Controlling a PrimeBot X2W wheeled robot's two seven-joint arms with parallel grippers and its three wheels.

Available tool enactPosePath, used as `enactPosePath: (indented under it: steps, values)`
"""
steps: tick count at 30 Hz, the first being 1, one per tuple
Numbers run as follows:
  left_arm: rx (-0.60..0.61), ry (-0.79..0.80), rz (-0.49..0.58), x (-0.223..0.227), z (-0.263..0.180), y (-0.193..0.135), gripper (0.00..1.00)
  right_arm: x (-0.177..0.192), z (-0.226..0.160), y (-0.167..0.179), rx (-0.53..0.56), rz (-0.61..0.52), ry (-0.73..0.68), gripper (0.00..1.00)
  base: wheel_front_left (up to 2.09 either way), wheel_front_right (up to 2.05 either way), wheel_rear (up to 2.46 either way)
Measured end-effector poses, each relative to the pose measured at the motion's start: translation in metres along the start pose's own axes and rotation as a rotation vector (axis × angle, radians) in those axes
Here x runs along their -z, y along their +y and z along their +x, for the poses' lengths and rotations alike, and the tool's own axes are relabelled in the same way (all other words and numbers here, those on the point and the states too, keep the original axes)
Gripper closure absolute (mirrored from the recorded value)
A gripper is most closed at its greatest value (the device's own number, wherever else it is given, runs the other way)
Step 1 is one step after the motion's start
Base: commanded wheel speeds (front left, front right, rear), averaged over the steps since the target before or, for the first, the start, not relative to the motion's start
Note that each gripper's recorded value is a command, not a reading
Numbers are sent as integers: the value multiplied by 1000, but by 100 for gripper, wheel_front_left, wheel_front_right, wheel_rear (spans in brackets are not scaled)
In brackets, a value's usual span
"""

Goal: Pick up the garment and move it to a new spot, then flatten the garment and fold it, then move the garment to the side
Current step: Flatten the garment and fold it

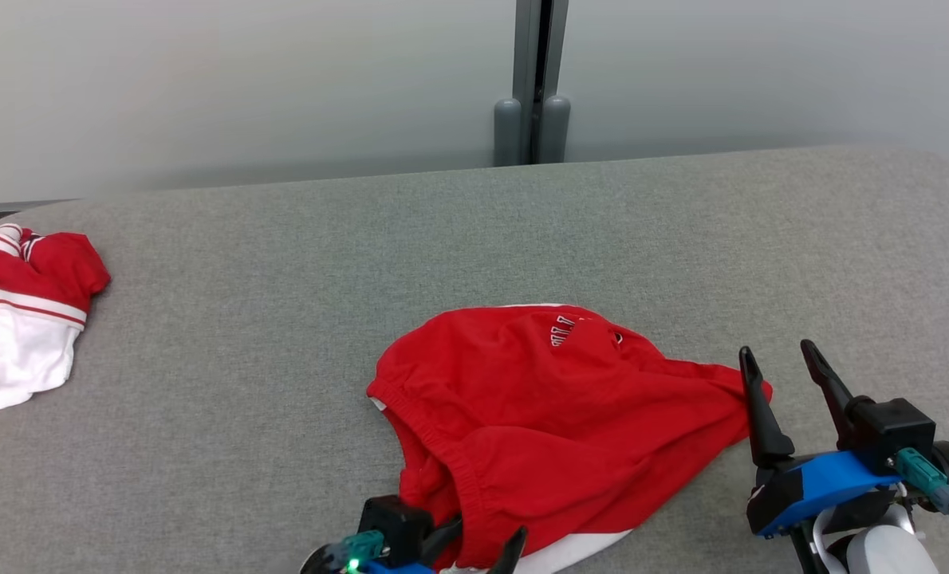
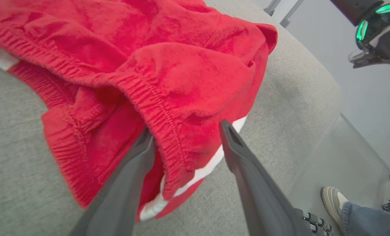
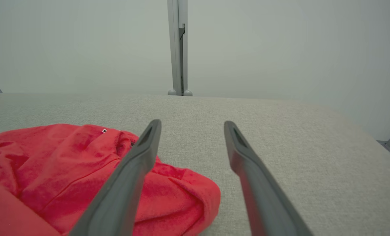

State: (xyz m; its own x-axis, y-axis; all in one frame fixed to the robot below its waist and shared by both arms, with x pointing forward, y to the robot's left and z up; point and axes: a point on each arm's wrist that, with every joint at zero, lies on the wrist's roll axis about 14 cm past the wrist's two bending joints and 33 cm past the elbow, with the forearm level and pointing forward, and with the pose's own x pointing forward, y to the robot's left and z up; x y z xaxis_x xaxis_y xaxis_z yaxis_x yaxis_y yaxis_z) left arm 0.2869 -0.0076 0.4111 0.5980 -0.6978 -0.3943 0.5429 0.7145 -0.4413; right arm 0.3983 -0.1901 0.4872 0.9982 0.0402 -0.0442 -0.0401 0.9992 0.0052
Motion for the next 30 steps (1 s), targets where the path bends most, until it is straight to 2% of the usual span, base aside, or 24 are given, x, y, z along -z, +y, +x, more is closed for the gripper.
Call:
enactPosePath:
  steps: [2,3,4,6,11,17,19,22,23,25,30]
  values:
    - [30,17,-3,0,7,-6,0,3,0,-3,8,0,9,0,0,0,0]
    - [46,22,-3,-1,11,-10,4,4,0,-4,11,0,13,0,0,0,0]
    - [59,21,7,-2,14,-12,43,5,0,-6,16,0,15,0,0,0,0]
    - [78,-28,27,-15,21,-15,100,6,0,-10,29,1,14,0,0,0,0]
    - [87,-243,21,-74,30,-11,100,7,0,-24,69,2,11,0,0,0,0]
    - [25,-397,85,-141,29,23,100,13,3,-32,92,-3,22,0,0,0,0]
    - [-2,-430,56,-158,30,38,100,17,4,-32,93,-1,31,0,0,0,0]
    - [-64,-429,30,-168,32,68,100,23,7,-32,94,8,43,0,0,0,0]
    - [-121,-412,20,-171,32,95,100,25,11,-31,92,9,46,0,0,0,0]
    - [-178,-387,7,-170,31,120,100,28,13,-31,91,10,50,0,0,0,0]
    - [-284,-322,-53,-157,29,168,100,37,15,-32,94,13,68,0,0,0,0]
